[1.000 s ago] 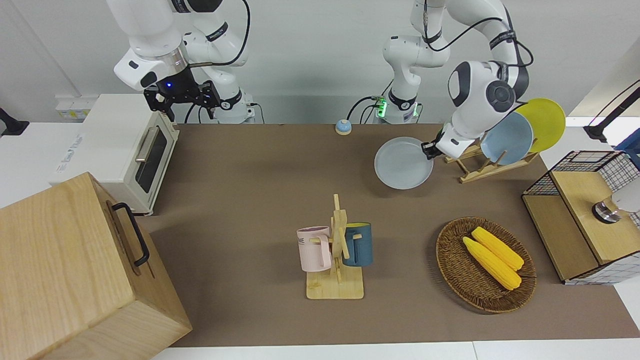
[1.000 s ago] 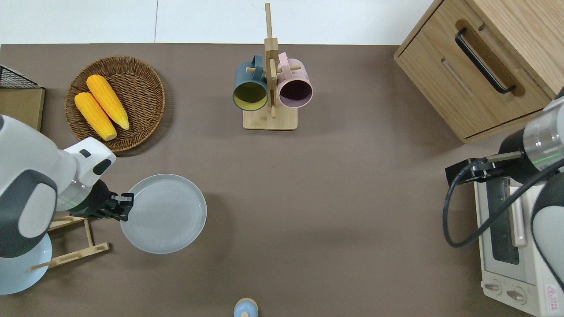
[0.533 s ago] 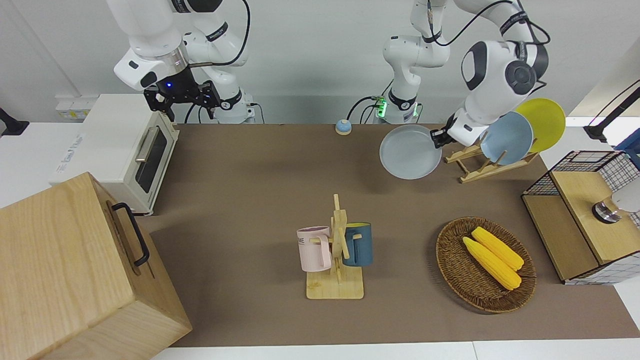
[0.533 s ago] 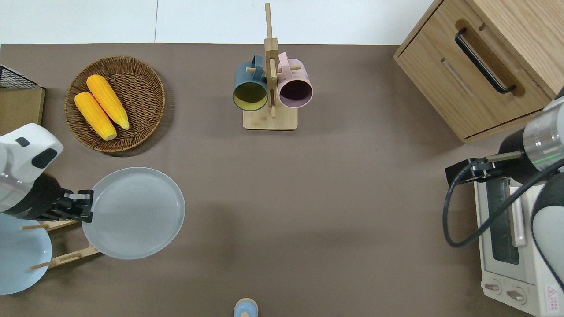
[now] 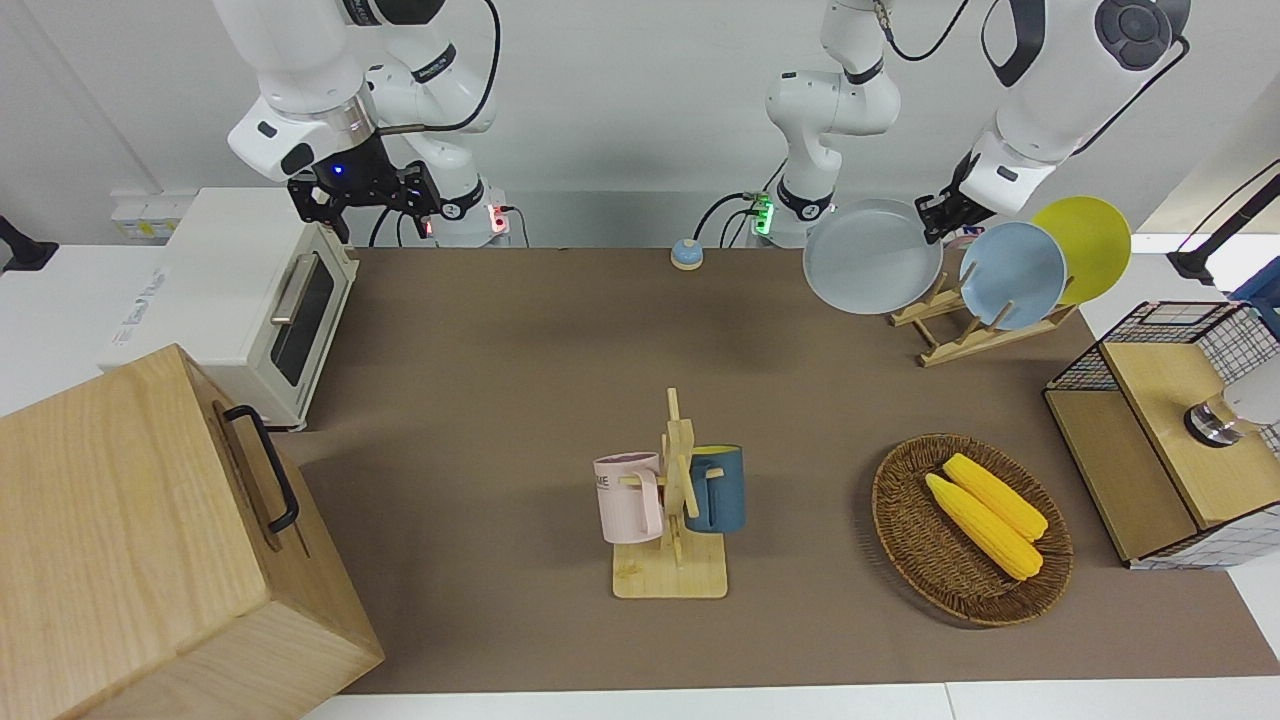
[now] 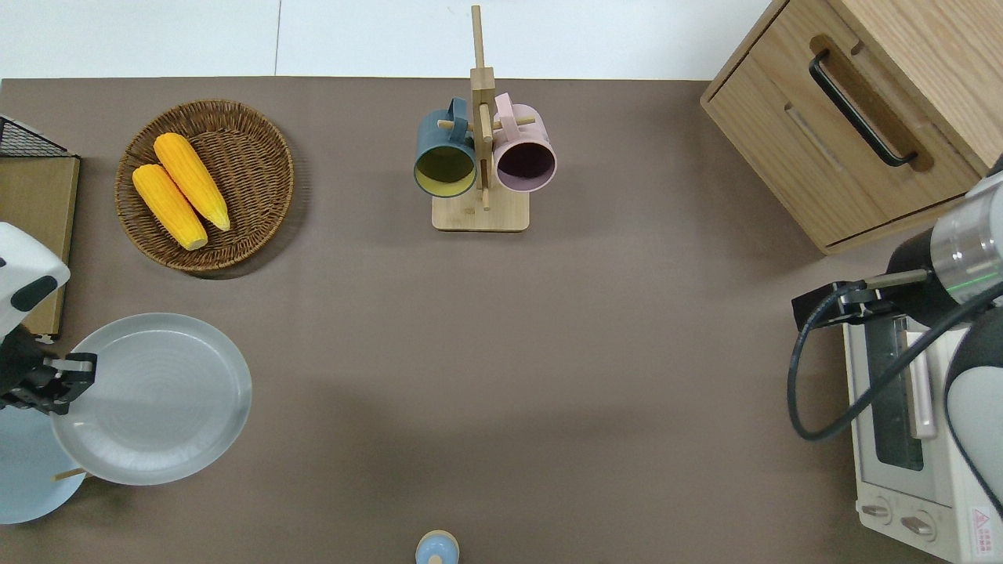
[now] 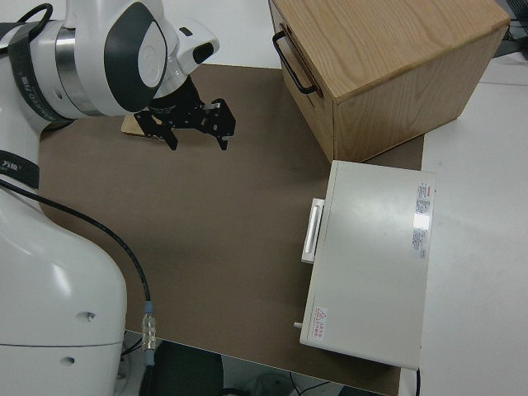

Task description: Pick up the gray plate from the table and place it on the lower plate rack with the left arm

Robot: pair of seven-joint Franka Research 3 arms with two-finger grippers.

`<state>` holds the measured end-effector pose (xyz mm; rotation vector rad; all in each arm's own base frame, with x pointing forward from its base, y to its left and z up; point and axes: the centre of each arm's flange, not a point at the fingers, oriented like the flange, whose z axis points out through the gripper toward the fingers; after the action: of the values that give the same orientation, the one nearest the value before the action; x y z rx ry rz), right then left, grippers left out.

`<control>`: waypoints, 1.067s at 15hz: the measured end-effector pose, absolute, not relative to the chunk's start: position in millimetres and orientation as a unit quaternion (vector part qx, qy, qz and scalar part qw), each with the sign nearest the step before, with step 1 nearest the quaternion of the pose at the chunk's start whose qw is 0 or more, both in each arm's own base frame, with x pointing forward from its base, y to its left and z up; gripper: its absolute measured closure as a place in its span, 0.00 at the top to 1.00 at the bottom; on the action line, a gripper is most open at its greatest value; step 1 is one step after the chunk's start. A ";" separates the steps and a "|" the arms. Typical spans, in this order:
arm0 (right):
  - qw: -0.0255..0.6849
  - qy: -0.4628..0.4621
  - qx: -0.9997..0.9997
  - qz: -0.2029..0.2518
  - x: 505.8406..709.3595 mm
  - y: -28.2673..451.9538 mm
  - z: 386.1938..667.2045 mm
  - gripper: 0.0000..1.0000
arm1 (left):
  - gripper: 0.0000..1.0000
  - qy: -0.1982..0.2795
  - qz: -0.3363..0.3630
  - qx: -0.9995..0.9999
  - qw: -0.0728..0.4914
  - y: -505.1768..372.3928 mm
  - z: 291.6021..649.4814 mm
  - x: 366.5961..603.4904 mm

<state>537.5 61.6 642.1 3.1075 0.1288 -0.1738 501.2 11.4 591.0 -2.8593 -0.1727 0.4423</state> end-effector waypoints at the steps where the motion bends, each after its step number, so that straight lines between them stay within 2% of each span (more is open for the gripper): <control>1: 0.013 0.041 0.997 -0.056 537.5 61.6 642.1 0.99 | 0.04 -0.060 0.158 -0.975 0.147 15.1 591.6 499.1; 10: 0.013 0.041 0.997 -0.056 537.5 61.6 642.1 0.99 | 0.04 -0.083 0.189 -0.931 0.302 46.8 598.7 491.4; 16: 0.013 0.041 0.997 -0.056 537.5 61.6 642.1 0.99 | 0.04 -0.077 0.214 -0.902 0.368 52.8 578.7 492.9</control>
<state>537.5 61.6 642.1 3.1075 0.1288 -0.1738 492.9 52.8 578.7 -2.3161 -0.1987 0.5501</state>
